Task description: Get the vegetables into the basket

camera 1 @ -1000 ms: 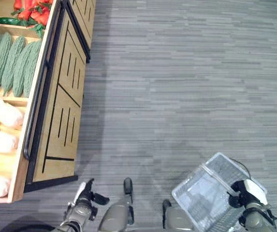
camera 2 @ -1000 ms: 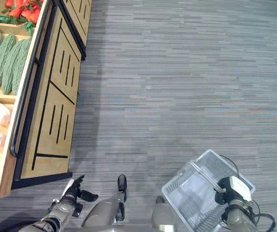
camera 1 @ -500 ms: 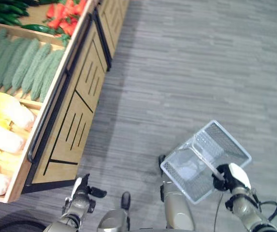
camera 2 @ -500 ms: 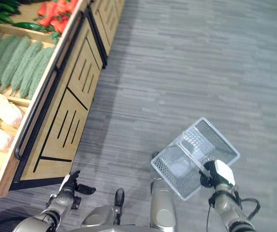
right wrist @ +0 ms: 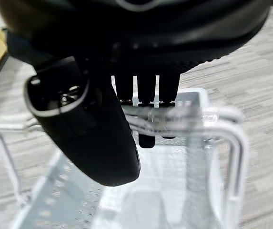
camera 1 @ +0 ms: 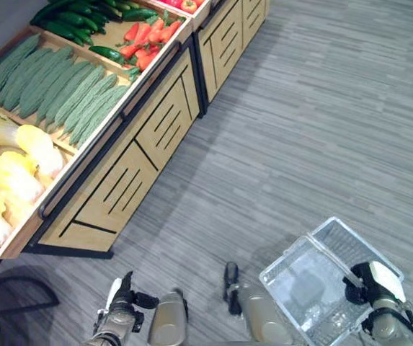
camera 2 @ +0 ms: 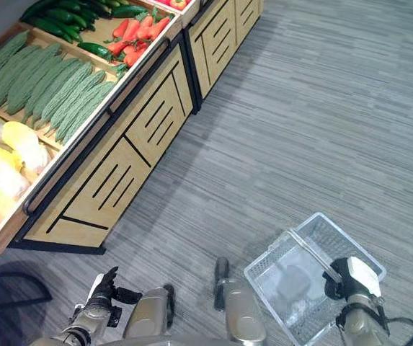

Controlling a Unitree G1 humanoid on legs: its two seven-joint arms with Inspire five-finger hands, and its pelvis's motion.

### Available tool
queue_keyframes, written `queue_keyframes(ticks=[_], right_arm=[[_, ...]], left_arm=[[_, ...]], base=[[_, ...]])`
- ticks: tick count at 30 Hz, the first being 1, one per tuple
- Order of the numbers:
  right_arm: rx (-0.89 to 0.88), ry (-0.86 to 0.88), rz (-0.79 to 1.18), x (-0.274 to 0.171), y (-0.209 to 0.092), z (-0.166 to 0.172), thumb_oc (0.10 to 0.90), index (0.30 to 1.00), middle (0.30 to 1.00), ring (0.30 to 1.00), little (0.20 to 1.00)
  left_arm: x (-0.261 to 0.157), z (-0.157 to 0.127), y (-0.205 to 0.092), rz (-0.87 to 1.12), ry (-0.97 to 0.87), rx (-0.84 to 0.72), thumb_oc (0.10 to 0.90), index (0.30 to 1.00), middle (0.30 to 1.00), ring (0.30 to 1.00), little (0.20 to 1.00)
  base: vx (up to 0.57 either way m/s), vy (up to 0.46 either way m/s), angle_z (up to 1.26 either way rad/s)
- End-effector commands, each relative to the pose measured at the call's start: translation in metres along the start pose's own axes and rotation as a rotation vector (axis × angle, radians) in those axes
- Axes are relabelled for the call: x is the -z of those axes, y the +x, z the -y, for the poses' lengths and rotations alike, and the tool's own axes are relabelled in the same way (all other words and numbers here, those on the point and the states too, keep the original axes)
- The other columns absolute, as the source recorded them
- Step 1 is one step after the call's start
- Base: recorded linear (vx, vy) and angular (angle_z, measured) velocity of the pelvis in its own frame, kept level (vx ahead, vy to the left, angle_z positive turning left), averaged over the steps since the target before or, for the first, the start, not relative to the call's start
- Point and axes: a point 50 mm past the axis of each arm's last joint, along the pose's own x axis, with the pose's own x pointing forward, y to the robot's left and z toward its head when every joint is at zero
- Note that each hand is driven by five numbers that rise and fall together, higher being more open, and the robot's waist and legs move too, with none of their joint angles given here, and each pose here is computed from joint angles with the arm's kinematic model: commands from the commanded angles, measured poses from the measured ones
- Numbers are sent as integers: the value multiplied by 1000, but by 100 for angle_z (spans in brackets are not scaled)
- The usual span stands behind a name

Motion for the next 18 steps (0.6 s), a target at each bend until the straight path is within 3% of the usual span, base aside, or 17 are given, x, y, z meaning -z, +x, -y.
queue_keyframes(ticks=[1,11,18], right_arm=[[242,86,56,-8,11,48,400,300,300,300,300],[170,93,16,-12,13,25,400,300,300,300,300],[145,84,55,-31,19,15,400,300,300,300,300]], left_arm=[[-2,-7,2,9,43,-24,900,1000,1000,1000,1000],[13,-8,-2,-25,65,-28,900,1000,1000,1000,1000],[1,-21,3,12,40,-78,900,1000,1000,1000,1000]], base=[[148,57,82],[169,159,5],[70,123,-9]])
